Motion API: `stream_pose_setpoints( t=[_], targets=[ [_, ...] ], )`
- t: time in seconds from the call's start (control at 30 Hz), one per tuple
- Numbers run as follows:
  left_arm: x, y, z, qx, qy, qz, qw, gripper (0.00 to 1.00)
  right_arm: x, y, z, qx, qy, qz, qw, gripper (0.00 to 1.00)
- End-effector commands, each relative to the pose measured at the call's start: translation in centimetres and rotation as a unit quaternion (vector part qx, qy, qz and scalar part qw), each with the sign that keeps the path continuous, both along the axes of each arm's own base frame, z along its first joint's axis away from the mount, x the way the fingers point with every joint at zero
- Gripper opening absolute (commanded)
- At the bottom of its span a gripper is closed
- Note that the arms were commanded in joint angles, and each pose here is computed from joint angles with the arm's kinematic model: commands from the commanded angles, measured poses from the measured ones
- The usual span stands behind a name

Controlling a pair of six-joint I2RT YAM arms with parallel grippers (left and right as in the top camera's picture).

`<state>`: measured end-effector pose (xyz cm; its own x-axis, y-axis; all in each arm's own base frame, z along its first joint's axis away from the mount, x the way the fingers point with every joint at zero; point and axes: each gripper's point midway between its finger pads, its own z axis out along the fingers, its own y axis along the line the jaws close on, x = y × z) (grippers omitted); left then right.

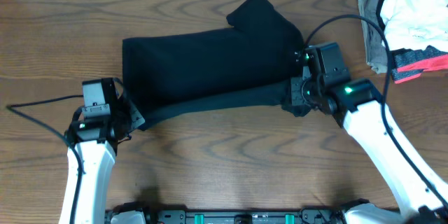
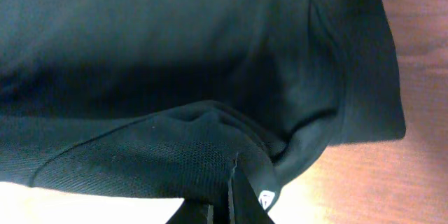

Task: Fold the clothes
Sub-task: 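Fold the bottom hem upward toward the collar with both grippers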

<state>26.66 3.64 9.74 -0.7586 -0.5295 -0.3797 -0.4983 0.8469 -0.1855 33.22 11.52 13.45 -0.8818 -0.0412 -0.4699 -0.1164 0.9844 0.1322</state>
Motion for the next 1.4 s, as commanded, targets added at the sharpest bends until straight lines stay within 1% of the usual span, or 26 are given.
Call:
stream_pose_setpoints(
  t=[0.0, 0.2, 0.33, 0.47, 0.6, 0.87, 1.1, 1.37],
  targets=[
    [0.7, 0.9, -0.7, 0.016, 0.012, 0.007, 1.000, 0.06, 1.3, -2.0, -1.2, -0.038, 0.004, -0.001, 0.999, 0.01],
    [3.4, 1.3, -2.1, 0.018, -0.005, 0.007, 1.000, 0.06, 2.2, -4.2, -3.7, -0.053, 0.032, -0.017, 0.998, 0.01],
    [5.3, 1.6, -2.0, 0.023, -0.034, 0.007, 0.999, 0.06, 3.1, -4.9, -3.8, -0.049, 0.024, -0.020, 0.998, 0.01],
    [6.5, 1.8, -1.4, 0.026, -0.062, 0.008, 0.998, 0.06, 3.8, -4.7, -3.9, -0.040, 0.013, -0.015, 0.999, 0.01],
    [7.1, 1.9, -1.0, 0.029, -0.076, 0.008, 0.997, 0.06, 4.4, -4.1, -4.6, -0.028, 0.013, -0.007, 0.999, 0.01],
    [7.6, 2.0, -0.8, 0.030, -0.087, 0.008, 0.996, 0.06, 5.3, -3.9, -6.8, -0.030, 0.025, -0.007, 0.999, 0.01],
    [8.0, 2.0, -2.8, 0.027, -0.066, 0.008, 0.997, 0.06, 6.2, -3.4, -7.3, -0.021, 0.014, -0.003, 1.000, 0.01],
    [9.3, 2.2, -5.3, 0.026, -0.058, 0.008, 0.998, 0.06, 7.0, -3.1, -7.1, -0.014, -0.002, -0.001, 1.000, 0.01]
  ],
)
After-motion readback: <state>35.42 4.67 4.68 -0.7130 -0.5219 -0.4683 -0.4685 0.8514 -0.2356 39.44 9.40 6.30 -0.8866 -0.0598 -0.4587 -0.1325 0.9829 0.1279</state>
